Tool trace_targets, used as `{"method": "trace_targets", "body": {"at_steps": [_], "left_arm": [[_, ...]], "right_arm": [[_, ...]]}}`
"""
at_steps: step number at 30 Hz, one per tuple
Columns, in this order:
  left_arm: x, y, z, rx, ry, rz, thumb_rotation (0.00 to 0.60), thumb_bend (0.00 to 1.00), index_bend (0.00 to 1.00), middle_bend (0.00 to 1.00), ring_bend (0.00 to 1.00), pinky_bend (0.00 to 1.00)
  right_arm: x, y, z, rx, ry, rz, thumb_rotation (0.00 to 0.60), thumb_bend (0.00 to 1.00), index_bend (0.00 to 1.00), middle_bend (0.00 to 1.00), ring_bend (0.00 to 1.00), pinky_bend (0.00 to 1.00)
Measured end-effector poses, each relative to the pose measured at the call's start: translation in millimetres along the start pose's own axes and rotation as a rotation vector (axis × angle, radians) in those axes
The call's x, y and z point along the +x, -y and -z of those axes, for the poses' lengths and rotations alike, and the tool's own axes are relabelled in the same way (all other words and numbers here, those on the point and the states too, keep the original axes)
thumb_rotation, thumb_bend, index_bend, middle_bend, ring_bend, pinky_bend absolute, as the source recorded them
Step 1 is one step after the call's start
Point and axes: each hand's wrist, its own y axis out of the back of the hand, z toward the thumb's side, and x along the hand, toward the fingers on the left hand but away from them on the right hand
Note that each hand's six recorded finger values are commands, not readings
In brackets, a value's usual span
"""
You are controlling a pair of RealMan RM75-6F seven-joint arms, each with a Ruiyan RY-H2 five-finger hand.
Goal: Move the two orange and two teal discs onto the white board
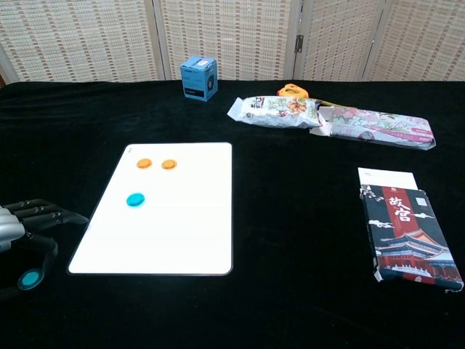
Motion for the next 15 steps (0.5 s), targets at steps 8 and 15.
{"method": "trace_targets", "body": {"at_steps": [8,15], "left_arm": [[2.5,-3.6,1.8,-0.002,0.002,-0.002,0.6,0.48,0.5,0.08,0.0,0.0],[5.1,-23.1,7.5,0.0,0.0,-0.035,0.6,0.49,0.5,0.08,0.0,0.0]], "right_arm": [[-0.4,-0.6,0.3,0.002,0.002,0.002,0.6,0.48,0.0,0.0,0.0,0.0],[-0.9,-0.2,0.4,0.001,0.003,0.001,0.6,0.48,0.0,0.0,0.0,0.0]]}}
